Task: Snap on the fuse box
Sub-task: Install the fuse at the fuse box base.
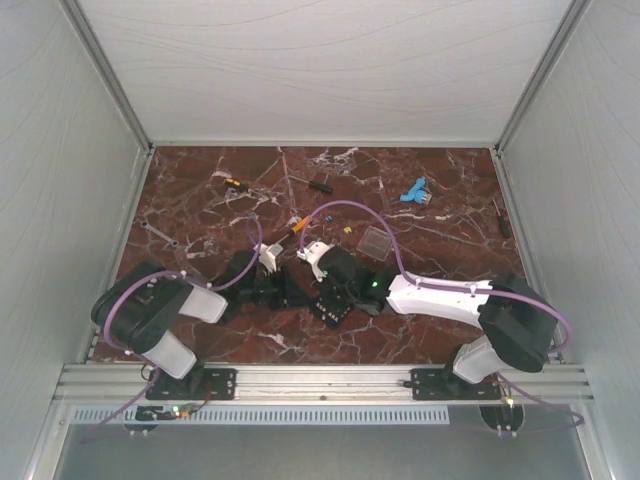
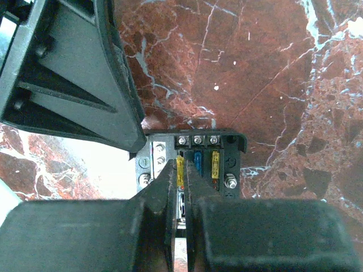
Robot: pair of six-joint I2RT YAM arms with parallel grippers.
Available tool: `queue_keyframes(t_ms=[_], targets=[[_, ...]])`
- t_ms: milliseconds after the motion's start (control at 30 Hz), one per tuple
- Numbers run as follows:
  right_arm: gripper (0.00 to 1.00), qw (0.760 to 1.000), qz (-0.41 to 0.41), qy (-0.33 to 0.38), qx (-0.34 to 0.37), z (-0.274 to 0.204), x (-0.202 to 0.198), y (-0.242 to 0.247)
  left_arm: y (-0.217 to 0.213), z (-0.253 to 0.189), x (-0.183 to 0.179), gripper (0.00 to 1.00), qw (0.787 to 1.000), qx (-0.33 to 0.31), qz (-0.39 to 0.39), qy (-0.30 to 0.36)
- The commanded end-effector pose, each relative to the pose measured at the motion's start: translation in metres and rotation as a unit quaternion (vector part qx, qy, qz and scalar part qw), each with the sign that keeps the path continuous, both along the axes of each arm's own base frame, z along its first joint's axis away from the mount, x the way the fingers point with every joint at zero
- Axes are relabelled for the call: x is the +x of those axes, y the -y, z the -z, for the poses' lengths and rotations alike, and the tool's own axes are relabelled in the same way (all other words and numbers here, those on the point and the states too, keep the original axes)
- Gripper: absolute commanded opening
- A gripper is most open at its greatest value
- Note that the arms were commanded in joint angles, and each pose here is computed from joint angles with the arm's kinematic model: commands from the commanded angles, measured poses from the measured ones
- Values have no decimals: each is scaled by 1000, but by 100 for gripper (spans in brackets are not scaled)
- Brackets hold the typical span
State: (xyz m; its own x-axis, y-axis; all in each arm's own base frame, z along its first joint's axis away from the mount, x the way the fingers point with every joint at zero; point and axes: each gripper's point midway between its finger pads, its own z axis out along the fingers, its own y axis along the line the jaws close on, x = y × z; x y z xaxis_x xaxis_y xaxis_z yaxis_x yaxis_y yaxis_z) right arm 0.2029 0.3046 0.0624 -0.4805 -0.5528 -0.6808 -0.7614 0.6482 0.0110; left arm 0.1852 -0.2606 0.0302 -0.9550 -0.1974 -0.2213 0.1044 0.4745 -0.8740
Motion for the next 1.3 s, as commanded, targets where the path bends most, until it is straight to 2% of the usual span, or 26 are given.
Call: queue_keyframes(t_ms=[0,367,967,1267], targets=[[0,1000,-10,7,4,4,-2,-1,3,2,2,36,1000,21,-2,10],[0,1000,-8,10,2,10,0,3,2,9,3,36,998,58,-8,15],[0,1000,3,-5,-7,20,-1,10,6,9,3,32,998,62,-2,15],[0,1000,13,-14,11,20,0,2,7,8,3,30,998,58,-2,15]])
